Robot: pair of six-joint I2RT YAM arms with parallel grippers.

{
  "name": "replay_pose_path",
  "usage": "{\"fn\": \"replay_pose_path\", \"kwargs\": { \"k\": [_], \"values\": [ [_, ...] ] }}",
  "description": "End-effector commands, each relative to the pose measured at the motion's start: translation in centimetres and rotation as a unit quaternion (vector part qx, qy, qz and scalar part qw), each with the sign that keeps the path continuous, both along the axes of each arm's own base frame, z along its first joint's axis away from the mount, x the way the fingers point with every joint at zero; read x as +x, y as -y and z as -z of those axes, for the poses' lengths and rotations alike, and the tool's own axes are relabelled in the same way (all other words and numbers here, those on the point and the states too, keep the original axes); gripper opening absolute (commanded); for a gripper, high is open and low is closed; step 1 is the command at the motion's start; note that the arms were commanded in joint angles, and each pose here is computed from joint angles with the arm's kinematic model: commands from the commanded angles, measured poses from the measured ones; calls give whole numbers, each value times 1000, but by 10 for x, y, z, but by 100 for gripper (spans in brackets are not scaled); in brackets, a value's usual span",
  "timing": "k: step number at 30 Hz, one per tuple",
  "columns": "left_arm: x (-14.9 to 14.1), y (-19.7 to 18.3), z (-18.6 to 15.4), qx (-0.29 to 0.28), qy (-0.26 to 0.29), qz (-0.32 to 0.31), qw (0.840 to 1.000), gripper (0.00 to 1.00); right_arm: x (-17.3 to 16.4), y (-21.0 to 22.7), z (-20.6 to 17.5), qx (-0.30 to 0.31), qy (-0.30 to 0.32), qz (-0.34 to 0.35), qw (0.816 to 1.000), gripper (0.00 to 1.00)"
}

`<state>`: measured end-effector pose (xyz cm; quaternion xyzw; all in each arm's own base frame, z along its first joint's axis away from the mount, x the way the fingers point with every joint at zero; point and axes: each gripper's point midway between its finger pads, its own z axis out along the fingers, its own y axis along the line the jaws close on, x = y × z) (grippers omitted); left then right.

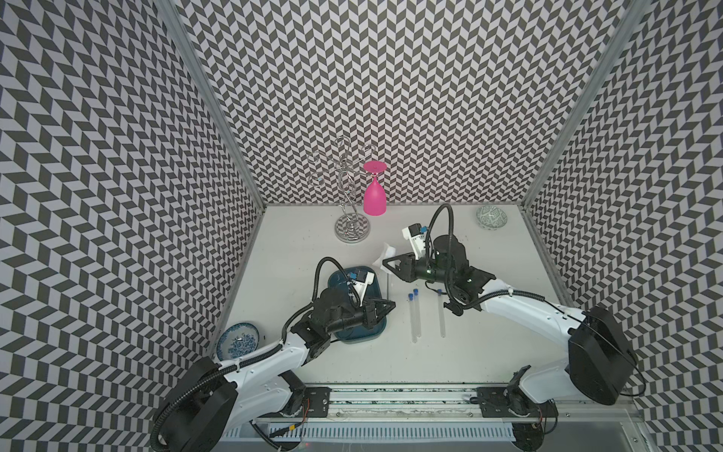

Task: Wipe the exteriors of test tubes
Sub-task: Wipe the dirt from the test tube.

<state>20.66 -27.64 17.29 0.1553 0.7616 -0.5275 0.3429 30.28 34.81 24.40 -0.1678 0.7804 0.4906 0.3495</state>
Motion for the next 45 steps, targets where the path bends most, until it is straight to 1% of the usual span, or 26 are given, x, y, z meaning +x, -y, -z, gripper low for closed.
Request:
{"fn": "replay_pose_path", "kwargs": {
  "k": [1,5,10,13,17,24,28,32,40,42,45],
  "values": [
    [2,2,-19,-20,24,1,1000,8,-3,-7,1,3,9,-24,1000,22],
    [3,2,-19,-19,23,0,1000,8,-20,-5,18,3,-11,-26,1000,22],
    [3,1,-18,-17,23,-2,1000,8,-53,-6,42,5,-47,-39,998,22],
    [4,0,-16,-16,21,-3,1000,8,-61,-5,50,4,-56,-40,998,22],
    [3,1,-16,-16,20,0,1000,8,-50,-5,43,-1,-38,-28,999,22],
    [3,1,-15,-16,19,0,1000,8,1,-7,12,9,4,-19,1000,22],
    [2,0,-16,-17,21,0,1000,8,15,-7,2,10,17,-18,1000,22],
    [4,0,-16,-17,21,-2,1000,8,5,-7,12,9,3,-25,1000,21],
    [5,0,-16,-17,21,-1,1000,8,-46,-6,49,2,-48,-38,998,21],
    [5,0,-16,-17,20,-1,1000,8,-50,-5,55,2,-54,-39,998,22],
    [5,-1,-15,-16,20,0,1000,8,-43,-7,54,-7,-43,-36,998,22]
  ]
}}
